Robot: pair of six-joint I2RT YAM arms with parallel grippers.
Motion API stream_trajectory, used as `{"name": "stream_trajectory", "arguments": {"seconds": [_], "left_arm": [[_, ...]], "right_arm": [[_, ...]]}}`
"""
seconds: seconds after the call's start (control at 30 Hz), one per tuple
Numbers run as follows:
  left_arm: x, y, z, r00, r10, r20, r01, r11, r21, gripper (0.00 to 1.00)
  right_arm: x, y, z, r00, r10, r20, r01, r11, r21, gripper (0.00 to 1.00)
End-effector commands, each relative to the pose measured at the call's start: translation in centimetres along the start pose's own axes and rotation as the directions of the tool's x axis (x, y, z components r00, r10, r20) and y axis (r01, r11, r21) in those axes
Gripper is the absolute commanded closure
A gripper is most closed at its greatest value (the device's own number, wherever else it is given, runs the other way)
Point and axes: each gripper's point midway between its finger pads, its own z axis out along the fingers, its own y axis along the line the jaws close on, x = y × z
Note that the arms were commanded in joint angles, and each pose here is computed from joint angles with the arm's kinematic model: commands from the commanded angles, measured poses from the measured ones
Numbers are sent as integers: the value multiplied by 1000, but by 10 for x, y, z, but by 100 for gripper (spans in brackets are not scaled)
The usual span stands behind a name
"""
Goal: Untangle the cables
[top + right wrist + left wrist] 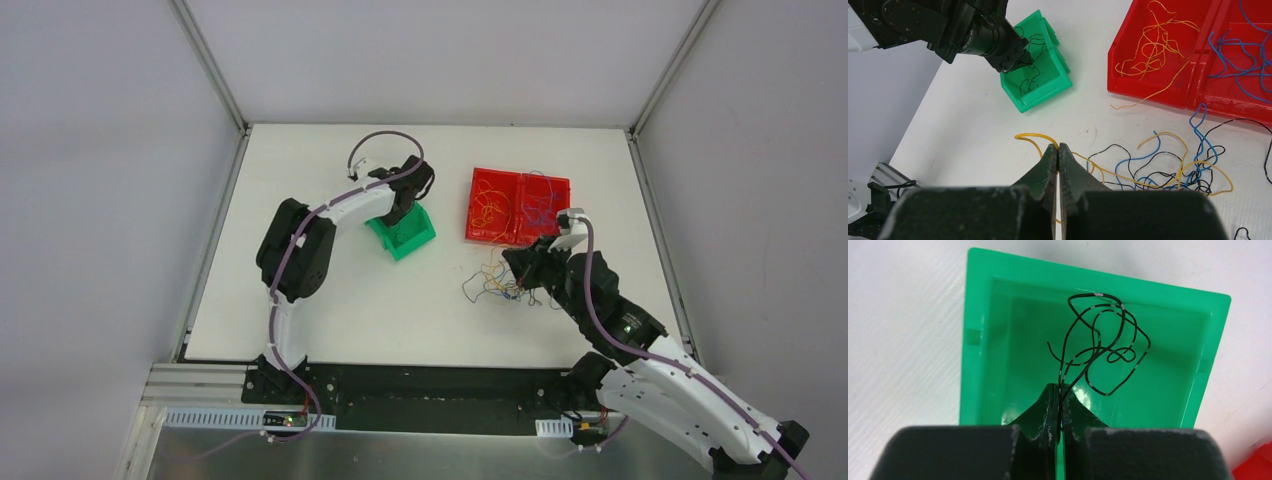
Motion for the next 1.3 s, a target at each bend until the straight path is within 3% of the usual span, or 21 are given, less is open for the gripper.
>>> {"name": "stream_trajectory", "arguments": {"seconds": [0.0,0.1,0.23,0.27,0.43,0.6,0.8,0.97,1.03,1.1,1.17,1.23,1.27], "left_arm": [[2,-11,10,1000,-20,2,20,999,46,100],[-10,-5,0,998,-55,36,53,997,53,92],[-29,-2,-21,993,-59,106,50,995,81,58],[-31,-3,-27,993,-61,101,51,994,95,54],[-38,-10,-48,995,-79,68,68,986,154,54],[-50,-17,-73,995,-75,69,58,974,219,62],[-60,-12,-86,993,-80,89,57,970,238,54],[-64,-11,-101,997,-27,76,5,961,278,54],[-59,-11,-115,995,84,61,-100,940,327,54],[-51,-13,-136,977,209,50,-211,886,413,54],[-41,-15,-161,944,325,53,-302,791,532,53],[-17,-22,-196,904,421,76,-336,590,734,48],[-9,-23,-218,896,433,97,-317,471,824,40]], "right_arm": [[-18,8,-4,998,30,60,-28,999,-24,100],[-18,8,-4,998,31,60,-29,999,-25,100],[-18,9,-4,998,30,60,-28,999,-27,100],[-18,9,-4,998,30,58,-29,999,-28,100],[-18,8,-3,998,29,58,-28,999,-24,100],[-18,8,-3,998,29,58,-28,999,-24,100],[-18,8,-3,998,29,56,-27,999,-24,100],[-16,9,-2,998,27,50,-26,999,-25,100],[-13,13,0,999,23,32,-22,999,-42,100],[-10,15,3,1000,20,13,-19,998,-52,100],[-8,18,5,1000,19,-2,-19,998,-61,100],[-8,21,6,1000,18,-6,-18,997,-74,100],[-10,23,6,1000,16,-3,-17,997,-78,100]]}}
